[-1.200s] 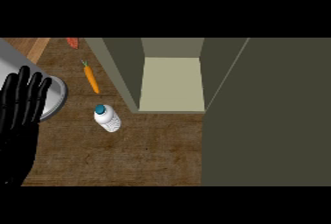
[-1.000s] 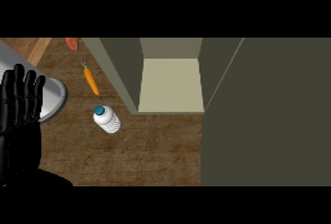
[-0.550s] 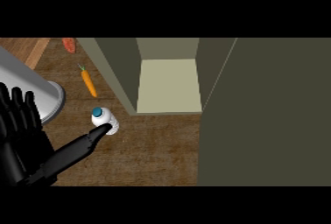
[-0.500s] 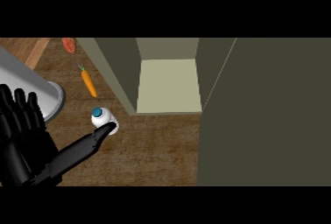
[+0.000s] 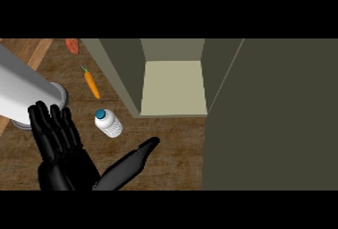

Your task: Pick up the bottled water, place it into the cabinet and close the cabinet

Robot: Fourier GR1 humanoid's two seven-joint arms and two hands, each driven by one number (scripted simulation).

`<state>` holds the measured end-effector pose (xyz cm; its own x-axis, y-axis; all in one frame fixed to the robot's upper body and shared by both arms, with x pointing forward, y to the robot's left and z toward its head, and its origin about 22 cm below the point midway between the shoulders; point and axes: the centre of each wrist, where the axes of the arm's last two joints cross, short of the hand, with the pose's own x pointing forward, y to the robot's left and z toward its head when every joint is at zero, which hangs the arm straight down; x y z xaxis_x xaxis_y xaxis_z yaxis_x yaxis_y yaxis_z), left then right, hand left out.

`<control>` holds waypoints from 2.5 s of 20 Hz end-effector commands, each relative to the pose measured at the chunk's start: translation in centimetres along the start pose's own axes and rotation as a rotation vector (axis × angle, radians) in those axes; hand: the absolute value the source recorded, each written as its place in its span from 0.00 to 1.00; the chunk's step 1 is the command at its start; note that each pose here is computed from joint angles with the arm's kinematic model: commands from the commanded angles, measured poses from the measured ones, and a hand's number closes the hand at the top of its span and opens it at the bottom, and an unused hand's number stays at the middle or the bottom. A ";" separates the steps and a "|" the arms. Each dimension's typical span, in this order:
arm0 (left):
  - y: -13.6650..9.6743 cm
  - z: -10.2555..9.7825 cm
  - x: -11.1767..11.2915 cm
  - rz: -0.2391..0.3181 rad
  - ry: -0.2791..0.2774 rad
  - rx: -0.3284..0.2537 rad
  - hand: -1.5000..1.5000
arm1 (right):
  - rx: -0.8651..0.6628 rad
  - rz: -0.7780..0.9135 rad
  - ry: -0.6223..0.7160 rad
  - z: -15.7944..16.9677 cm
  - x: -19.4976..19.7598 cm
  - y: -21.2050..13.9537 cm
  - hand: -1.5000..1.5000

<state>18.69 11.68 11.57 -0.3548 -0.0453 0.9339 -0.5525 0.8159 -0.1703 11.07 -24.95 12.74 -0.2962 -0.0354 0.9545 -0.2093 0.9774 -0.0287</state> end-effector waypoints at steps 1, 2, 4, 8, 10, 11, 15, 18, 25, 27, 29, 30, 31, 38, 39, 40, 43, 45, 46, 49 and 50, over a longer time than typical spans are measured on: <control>-0.1 1.0 1.2 0.035 0.003 0.047 0.00 | -0.007 -0.023 -0.025 2.0 2.9 0.2 0.00; 0.4 1.7 0.6 0.010 0.024 0.058 0.00 | -0.001 -0.014 -0.030 2.6 3.4 0.8 0.00; -0.8 2.0 -0.2 0.001 0.010 0.057 0.00 | 0.012 -0.019 -0.027 2.7 2.5 0.3 0.00; 0.3 2.7 0.9 -0.011 0.036 0.047 0.00 | -0.003 -0.022 -0.028 3.2 3.3 0.4 0.00; -0.5 1.2 0.0 -0.021 0.028 0.057 0.00 | 0.019 -0.008 -0.041 4.1 3.7 -0.6 0.00; -0.3 1.5 0.5 0.006 0.048 0.058 0.00 | 0.010 -0.010 -0.020 4.1 3.7 -0.2 0.00; 0.2 1.4 -1.5 -0.044 0.070 0.108 0.00 | 0.016 -0.010 -0.028 5.4 3.0 -0.1 0.00; -0.3 1.3 -1.7 -0.037 0.108 0.113 0.00 | 0.030 -0.007 -0.028 4.9 4.4 0.8 0.00; 1.4 -0.2 -3.5 -0.025 0.149 0.188 0.00 | 0.028 -0.013 -0.034 6.1 3.2 0.2 0.00; 0.8 0.4 -4.1 -0.034 0.187 0.182 0.00 | 0.030 -0.004 -0.035 6.1 3.3 -0.7 0.00; 0.8 -0.9 -5.6 -0.074 0.193 0.187 0.00 | 0.029 -0.023 -0.054 5.7 4.5 1.2 0.00; 2.3 0.8 -5.5 -0.079 0.209 0.193 0.00 | 0.024 -0.015 -0.033 6.1 2.4 -0.4 0.00; 3.0 -1.4 -5.8 -0.096 0.208 0.204 0.00 | 0.014 -0.002 -0.024 6.9 2.9 0.0 0.00; 3.0 -2.0 -8.3 -0.108 0.271 0.192 0.00 | 0.021 -0.011 -0.033 7.2 3.7 0.5 0.00; 2.9 -2.0 -9.0 -0.118 0.268 0.203 0.00 | 0.031 -0.004 -0.021 7.7 3.0 0.0 0.00; 2.4 -1.7 -9.2 -0.107 0.266 0.184 0.00 | 0.034 -0.009 -0.037 7.5 3.7 0.3 0.00; 3.8 -2.6 -11.3 -0.124 0.290 0.194 0.00 | 0.037 -0.017 -0.021 8.3 2.5 0.1 0.00; 3.7 -2.1 -11.9 -0.104 0.291 0.200 0.00 | 0.032 0.001 -0.022 8.6 3.5 -0.2 0.00; 5.5 -2.7 -11.9 -0.084 0.277 0.205 0.00 | 0.012 0.001 -0.039 8.5 3.5 0.0 0.00; 6.0 -3.8 -14.6 -0.087 0.289 0.214 0.00 | 0.040 0.015 -0.020 8.6 3.7 0.2 0.00; 5.7 -3.7 -15.2 -0.080 0.278 0.220 0.00 | 0.021 0.010 -0.036 9.1 2.4 -0.8 0.00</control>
<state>23.20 18.16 -0.42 -0.0789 0.0639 0.9948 -0.7283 0.6777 -0.1013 2.49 -27.78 9.82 -0.2686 -0.0286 0.9628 -0.2266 0.9734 -0.0342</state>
